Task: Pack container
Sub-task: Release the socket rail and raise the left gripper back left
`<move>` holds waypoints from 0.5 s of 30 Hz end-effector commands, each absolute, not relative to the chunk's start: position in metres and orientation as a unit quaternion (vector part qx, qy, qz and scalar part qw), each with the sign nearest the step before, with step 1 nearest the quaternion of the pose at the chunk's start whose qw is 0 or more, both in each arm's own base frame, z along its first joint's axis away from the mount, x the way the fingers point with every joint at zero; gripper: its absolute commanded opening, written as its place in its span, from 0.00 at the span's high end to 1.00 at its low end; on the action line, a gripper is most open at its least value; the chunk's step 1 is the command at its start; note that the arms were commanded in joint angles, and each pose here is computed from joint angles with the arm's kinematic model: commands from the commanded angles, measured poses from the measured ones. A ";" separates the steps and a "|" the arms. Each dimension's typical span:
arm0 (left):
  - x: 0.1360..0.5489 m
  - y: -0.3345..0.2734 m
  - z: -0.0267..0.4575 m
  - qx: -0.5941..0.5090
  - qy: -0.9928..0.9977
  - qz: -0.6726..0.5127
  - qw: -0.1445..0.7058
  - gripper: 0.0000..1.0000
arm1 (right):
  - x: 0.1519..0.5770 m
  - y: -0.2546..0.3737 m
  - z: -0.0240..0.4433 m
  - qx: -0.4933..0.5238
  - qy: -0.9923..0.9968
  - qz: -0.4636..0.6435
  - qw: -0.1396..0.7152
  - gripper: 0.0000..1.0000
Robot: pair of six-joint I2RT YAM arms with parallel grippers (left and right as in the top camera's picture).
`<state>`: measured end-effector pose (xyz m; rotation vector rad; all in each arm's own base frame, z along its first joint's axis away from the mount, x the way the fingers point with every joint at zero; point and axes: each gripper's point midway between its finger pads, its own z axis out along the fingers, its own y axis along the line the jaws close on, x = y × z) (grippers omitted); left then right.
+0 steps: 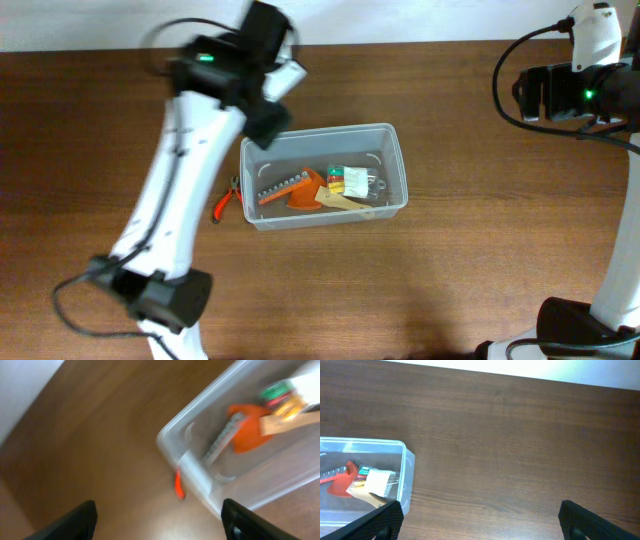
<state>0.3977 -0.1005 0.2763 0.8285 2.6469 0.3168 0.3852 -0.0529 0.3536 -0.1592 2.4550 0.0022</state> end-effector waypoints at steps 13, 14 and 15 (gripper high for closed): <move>0.383 -0.001 0.288 0.135 0.975 0.030 0.173 0.31 | 0.386 -0.052 0.352 -0.056 0.941 0.009 0.333 0.01; 0.381 -0.001 0.283 0.135 0.977 0.028 0.163 0.31 | 0.386 -0.052 0.352 -0.056 0.941 0.009 0.333 0.01; 0.378 -0.001 0.278 0.136 0.979 0.027 0.153 0.31 | 0.386 -0.052 0.352 -0.056 0.941 0.009 0.333 0.01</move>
